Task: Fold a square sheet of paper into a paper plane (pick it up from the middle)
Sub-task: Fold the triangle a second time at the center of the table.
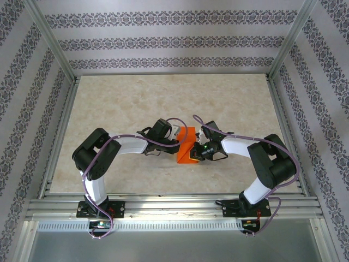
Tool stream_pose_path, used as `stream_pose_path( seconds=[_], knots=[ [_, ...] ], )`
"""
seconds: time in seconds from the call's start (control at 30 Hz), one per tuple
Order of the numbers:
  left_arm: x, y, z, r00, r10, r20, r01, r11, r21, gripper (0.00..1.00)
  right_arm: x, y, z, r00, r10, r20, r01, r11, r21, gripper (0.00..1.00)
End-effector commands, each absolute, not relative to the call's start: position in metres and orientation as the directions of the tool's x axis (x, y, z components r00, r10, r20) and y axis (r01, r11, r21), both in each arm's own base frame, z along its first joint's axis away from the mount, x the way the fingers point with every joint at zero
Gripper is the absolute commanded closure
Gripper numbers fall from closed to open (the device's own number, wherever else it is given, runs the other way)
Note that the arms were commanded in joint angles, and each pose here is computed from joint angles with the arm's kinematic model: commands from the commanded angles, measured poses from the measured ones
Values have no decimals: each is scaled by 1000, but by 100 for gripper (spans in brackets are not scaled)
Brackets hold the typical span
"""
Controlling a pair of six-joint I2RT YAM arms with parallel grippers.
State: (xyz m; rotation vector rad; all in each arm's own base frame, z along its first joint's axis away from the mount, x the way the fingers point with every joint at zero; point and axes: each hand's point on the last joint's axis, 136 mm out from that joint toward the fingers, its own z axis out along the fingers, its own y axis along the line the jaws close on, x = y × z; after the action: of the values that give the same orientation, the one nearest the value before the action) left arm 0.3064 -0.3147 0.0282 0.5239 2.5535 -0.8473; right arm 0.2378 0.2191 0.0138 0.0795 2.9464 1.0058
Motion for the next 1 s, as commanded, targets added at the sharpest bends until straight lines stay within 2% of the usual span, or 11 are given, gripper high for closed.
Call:
stream_pose_path(
  seconds=[0.0, 0.37, 0.97],
  knots=[
    [315, -318, 30, -855, 205, -477, 454, 740, -497, 100, 229, 204, 1, -997, 72, 40, 82, 832, 549, 95],
    [311, -312, 16, -871, 213, -443, 432, 763, -481, 100, 229, 203, 1, -996, 74, 40, 84, 834, 546, 95],
    [312, -309, 22, -864, 195, -465, 430, 766, -478, 100, 230, 203, 3, -996, 76, 36, 83, 833, 547, 95]
  ],
)
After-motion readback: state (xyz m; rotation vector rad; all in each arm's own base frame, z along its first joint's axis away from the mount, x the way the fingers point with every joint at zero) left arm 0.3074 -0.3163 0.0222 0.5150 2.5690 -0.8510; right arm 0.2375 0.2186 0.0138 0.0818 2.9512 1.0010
